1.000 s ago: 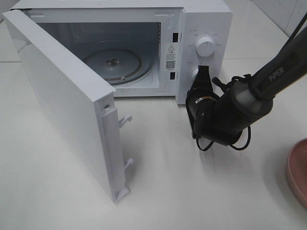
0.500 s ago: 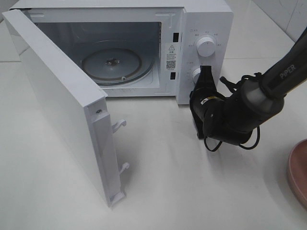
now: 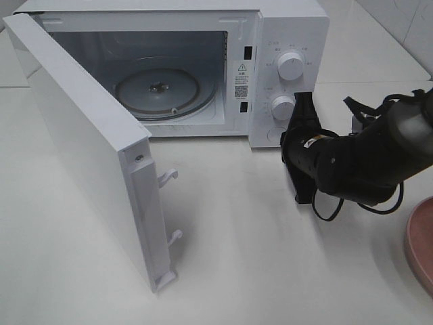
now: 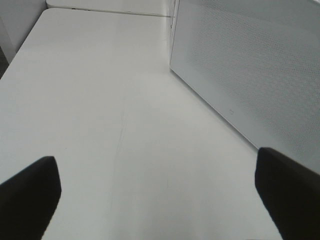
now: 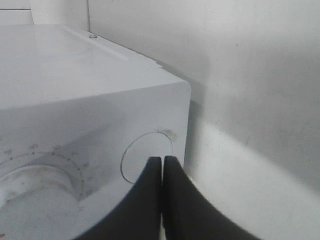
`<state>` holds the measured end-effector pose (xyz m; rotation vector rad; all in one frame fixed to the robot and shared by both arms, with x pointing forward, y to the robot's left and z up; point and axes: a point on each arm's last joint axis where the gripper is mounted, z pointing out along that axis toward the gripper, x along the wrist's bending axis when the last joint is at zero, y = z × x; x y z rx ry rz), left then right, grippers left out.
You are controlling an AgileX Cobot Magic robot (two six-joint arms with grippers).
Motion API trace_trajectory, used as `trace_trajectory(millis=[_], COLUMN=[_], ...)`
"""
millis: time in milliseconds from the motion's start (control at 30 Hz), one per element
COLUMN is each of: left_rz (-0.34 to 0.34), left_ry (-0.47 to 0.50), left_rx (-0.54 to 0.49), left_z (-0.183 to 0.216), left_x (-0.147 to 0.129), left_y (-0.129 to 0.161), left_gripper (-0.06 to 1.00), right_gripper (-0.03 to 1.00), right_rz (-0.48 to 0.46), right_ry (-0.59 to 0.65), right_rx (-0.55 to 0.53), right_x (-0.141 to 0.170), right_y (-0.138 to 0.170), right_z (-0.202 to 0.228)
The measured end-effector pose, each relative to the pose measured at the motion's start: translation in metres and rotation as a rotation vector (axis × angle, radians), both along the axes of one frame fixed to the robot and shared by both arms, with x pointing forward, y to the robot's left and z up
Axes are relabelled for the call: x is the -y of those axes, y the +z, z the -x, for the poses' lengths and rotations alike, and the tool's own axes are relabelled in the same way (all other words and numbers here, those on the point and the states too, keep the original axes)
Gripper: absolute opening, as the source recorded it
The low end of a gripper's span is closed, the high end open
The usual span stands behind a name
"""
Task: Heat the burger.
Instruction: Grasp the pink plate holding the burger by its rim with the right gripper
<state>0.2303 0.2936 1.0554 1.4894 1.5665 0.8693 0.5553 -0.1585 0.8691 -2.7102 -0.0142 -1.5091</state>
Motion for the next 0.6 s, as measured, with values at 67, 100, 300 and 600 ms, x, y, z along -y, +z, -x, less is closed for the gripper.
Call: trace_trajectory(millis=[67,100,300,600], left_rz=[0.000,0.000,0.000,0.000], left_ry=[0.000,0.000,0.000,0.000], left_rx=[0.000,0.000,0.000,0.000], left_z=[0.000,0.000,0.000,0.000], left_x=[0.000,0.000,0.000,0.000], left_y=[0.000,0.000,0.000,0.000], left_gripper=[0.98,0.98,0.98,0.98], right_gripper=[0.02,0.02,0.02,0.02], right_rz=[0.010,0.028,0.056,0.297], right_ry=[0.023,0.065,0.149,0.560], right_rx=[-0.016,-0.029,-0.055,-0.157], right_x=[0.002,0.002,0.003,-0.002], right_y=[0.004,0.009,0.020,0.047], right_z=[0.006,0.012,0.025,0.054])
